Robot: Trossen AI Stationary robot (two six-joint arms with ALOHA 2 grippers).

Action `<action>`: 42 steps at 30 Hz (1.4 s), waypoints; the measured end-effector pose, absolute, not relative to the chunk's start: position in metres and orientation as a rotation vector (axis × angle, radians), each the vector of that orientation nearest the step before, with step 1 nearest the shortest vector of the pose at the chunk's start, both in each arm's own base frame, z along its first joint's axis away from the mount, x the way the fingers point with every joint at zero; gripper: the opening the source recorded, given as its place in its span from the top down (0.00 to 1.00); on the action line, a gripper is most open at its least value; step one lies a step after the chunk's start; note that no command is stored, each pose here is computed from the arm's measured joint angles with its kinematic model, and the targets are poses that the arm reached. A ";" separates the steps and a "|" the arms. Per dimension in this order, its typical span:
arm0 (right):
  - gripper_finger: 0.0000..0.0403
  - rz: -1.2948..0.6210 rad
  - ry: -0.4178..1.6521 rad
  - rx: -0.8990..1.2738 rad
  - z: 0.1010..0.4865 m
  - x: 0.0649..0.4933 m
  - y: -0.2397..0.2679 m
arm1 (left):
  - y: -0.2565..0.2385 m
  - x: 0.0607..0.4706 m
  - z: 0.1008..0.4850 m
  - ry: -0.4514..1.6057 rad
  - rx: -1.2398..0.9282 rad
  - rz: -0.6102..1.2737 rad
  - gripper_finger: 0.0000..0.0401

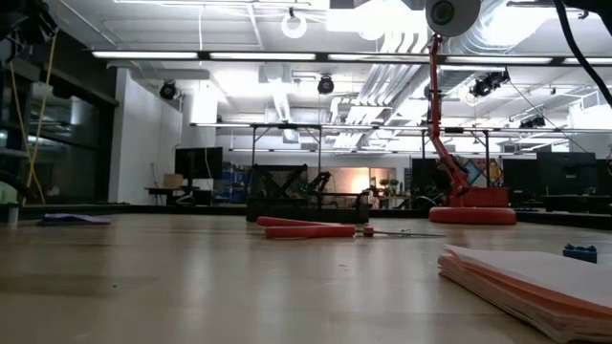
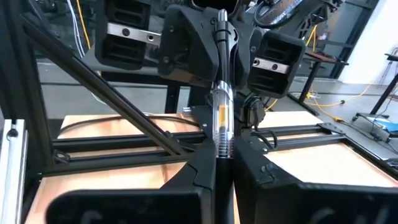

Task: Pick and place office supplies into organizer
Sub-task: Put the transparent pen into the desk organizer

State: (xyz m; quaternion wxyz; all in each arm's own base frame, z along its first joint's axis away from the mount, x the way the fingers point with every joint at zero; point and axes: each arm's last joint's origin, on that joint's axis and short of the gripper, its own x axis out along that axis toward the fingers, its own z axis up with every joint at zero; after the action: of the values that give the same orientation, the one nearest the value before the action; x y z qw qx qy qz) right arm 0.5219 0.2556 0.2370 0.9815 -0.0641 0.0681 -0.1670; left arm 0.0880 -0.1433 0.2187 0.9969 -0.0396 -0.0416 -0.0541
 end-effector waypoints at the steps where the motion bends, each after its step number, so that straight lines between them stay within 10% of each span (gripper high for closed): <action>1: 0.95 -0.340 0.142 -0.133 0.236 0.522 0.255 | -0.143 0.088 0.218 -0.081 -0.079 -0.092 0.89; 20: 0.57 -0.623 0.304 -0.185 0.202 0.465 0.304 | -0.130 0.095 0.220 -0.053 0.001 0.203 0.85; 42: 0.66 -0.867 0.397 -0.069 0.163 0.381 0.294 | -0.050 0.167 0.228 -0.104 -0.045 0.369 0.89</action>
State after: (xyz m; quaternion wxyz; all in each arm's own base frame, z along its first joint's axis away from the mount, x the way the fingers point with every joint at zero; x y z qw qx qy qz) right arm 0.3812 0.2940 0.1625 0.8878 -0.0333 0.1912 -0.4174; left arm 0.1668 -0.0499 0.2278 0.9815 -0.0224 -0.0516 0.1833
